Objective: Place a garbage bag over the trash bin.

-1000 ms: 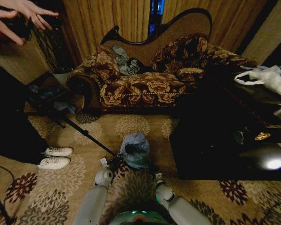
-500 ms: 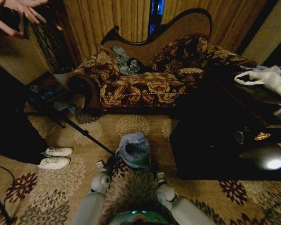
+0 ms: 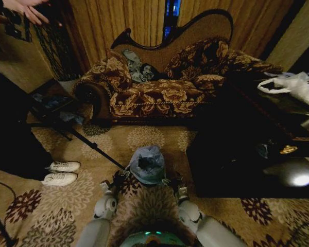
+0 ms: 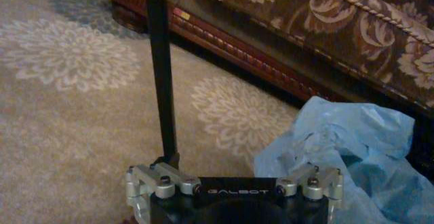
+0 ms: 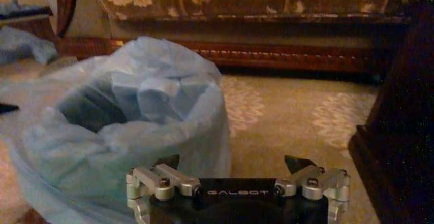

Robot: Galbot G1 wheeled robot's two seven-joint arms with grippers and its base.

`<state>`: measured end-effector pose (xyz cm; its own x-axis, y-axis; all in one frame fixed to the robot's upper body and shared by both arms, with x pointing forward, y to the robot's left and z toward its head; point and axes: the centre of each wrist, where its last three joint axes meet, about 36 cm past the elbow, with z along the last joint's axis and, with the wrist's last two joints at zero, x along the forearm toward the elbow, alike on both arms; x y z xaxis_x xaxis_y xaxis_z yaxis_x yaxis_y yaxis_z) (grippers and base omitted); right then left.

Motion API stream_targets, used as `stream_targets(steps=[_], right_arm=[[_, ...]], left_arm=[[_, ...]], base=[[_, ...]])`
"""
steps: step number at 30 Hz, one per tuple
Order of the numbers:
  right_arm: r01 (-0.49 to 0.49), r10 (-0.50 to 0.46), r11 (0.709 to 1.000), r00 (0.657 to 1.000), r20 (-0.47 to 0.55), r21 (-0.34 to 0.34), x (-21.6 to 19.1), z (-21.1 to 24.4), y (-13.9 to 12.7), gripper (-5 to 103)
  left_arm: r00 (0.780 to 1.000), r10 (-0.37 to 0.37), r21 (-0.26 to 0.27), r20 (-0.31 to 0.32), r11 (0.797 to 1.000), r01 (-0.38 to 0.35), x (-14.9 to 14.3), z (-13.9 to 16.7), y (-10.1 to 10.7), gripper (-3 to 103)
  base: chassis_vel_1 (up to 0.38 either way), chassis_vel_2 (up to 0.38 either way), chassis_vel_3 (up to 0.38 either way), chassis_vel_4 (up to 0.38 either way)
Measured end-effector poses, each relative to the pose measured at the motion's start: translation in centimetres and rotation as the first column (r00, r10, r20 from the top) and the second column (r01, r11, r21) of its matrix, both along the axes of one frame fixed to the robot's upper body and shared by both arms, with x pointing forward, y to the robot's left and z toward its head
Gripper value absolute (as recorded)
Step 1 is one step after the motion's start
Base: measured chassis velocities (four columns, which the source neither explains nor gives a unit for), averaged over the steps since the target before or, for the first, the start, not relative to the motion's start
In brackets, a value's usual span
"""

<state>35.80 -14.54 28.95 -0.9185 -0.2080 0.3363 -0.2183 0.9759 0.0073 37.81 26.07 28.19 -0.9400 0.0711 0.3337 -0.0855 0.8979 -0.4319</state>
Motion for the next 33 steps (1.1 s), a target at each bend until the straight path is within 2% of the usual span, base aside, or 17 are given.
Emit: stream_targets(steps=[8, 11, 12, 13, 15, 16, 19, 23, 29, 30, 32, 33], right_arm=[[-0.011, 0.010, 1.000, 1.000, 0.021, 0.022, -0.2, 0.4, 0.9, 100], [-0.012, 0.011, 1.000, 1.000, 0.020, 0.024, -0.2, 0.1, 1.2, 100], [-0.012, 0.011, 1.000, 1.000, 0.020, 0.024, -0.2, 0.1, 1.2, 100], [-0.012, 0.012, 1.000, 1.000, 0.022, 0.022, -0.1, 0.0, 1.2, 100], [-0.014, 0.014, 1.000, 1.000, 0.024, 0.021, 0.0, -0.2, 1.1, 100], [-0.014, 0.014, 1.000, 1.000, 0.024, 0.021, 0.0, -0.2, 1.1, 100], [-0.015, 0.015, 1.000, 1.000, 0.025, 0.021, 0.2, -0.2, 1.1, 100], [-0.015, 0.015, 1.000, 1.000, 0.026, 0.022, 0.3, -0.2, 1.1, 100], [-0.015, 0.014, 1.000, 1.000, 0.028, 0.020, 0.3, -0.2, 1.1, 100], [-0.015, 0.014, 1.000, 1.000, 0.028, 0.020, 0.3, -0.2, 1.0, 100], [-0.016, 0.015, 1.000, 0.999, 0.028, 0.019, 0.4, -0.3, 1.0, 100], [-0.016, 0.015, 1.000, 0.999, 0.028, 0.019, 0.4, -0.3, 1.0, 100]], left_arm=[[1.000, -0.017, 0.000, 0.008, 1.000, 0.017, -0.2, -0.6, 0.6, 100], [0.993, -0.094, -0.039, 0.074, 0.995, 0.097, -0.4, -2.1, 1.0, 100], [0.993, -0.094, -0.039, 0.074, 0.995, 0.097, -0.4, -2.1, 1.0, 100], [0.988, -0.122, -0.053, 0.095, 0.990, 0.127, -0.5, -2.5, 1.1, 100], [0.964, -0.219, -0.080, 0.151, 0.969, 0.232, -0.4, -3.5, 1.8, 100], [0.964, -0.219, -0.080, 0.151, 0.969, 0.232, -0.4, -3.5, 1.8, 100], [0.931, -0.317, -0.071, 0.179, 0.940, 0.334, -0.4, -5.1, 2.6, 100], [0.929, -0.325, -0.068, 0.176, 0.937, 0.341, -0.5, -5.4, 2.6, 100], [0.941, -0.299, -0.059, 0.158, 0.949, 0.311, -1.0, -5.3, 3.0, 100], [0.947, -0.285, -0.055, 0.149, 0.954, 0.296, -1.0, -5.1, 3.1, 100], [0.973, -0.220, -0.034, 0.077, 0.974, 0.223, -1.1, -4.2, 3.8, 100], [0.973, -0.220, -0.034, 0.077, 0.974, 0.223, -1.1, -4.2, 3.8, 100]], base=[[0.000, 0.000, 0.000, 0.000], [0.000, 0.000, 0.000, 0.000], [0.000, 0.000, 0.000, 0.000], [0.000, 0.000, 0.000, 0.000], [0.000, 0.000, 0.000, 0.000], [0.000, 0.000, 0.000, 0.000], [0.000, 0.000, 0.000, 0.000], [0.000, 0.000, 0.000, 0.000], [0.000, 0.000, 0.000, 0.000], [0.000, 0.000, 0.000, 0.000], [0.000, 0.000, 0.000, 0.000], [0.000, 0.000, 0.000, 0.000]])
